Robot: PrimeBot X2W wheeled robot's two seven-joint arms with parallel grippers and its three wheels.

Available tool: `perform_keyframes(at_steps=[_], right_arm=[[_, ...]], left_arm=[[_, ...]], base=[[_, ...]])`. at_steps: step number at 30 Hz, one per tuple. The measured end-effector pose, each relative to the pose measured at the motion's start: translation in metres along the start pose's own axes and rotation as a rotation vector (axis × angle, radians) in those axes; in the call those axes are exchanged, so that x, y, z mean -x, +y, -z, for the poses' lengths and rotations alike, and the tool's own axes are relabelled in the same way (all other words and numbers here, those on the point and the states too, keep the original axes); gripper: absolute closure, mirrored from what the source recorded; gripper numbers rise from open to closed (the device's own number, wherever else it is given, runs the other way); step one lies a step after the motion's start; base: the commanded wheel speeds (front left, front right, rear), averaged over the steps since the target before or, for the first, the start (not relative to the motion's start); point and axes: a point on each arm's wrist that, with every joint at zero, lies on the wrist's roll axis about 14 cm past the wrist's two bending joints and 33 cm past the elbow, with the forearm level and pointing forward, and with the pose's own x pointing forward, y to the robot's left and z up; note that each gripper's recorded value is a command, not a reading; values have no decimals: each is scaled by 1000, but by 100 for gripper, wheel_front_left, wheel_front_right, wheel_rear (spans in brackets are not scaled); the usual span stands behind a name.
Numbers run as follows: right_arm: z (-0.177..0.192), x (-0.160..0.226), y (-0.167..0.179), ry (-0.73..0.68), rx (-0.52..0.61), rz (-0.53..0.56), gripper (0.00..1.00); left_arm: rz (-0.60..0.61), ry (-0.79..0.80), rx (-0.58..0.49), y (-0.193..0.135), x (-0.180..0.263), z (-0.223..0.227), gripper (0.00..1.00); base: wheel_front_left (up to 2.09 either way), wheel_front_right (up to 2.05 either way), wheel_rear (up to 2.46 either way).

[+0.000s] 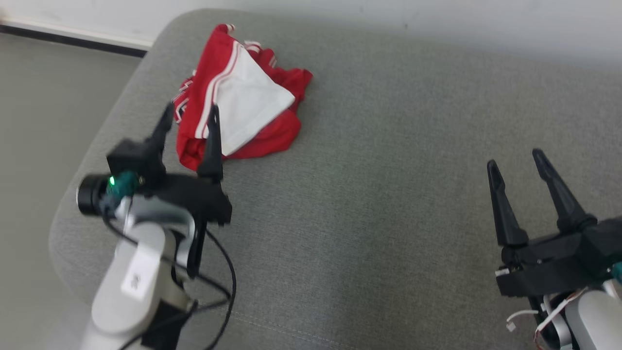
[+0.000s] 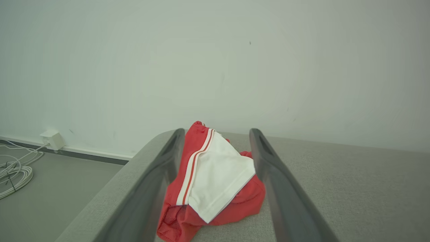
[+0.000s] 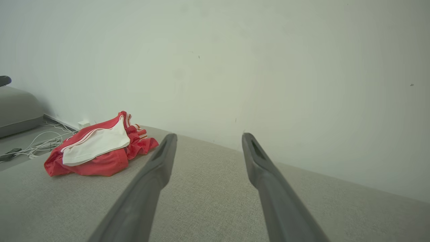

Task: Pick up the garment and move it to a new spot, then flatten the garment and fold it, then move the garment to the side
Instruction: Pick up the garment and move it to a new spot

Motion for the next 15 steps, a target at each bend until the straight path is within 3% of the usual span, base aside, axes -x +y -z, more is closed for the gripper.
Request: perform_keyframes(at_steps=[5,15], right_arm=[[4,-12,-15,-2,15,4,0],[23,-17,-53,33,40,59,0]], left_arm=[[10,95,-23,-6,-44,16,0],[-4,397,-45,-12,-87,98,0]], base=[[0,0,0],[0,0,0]])
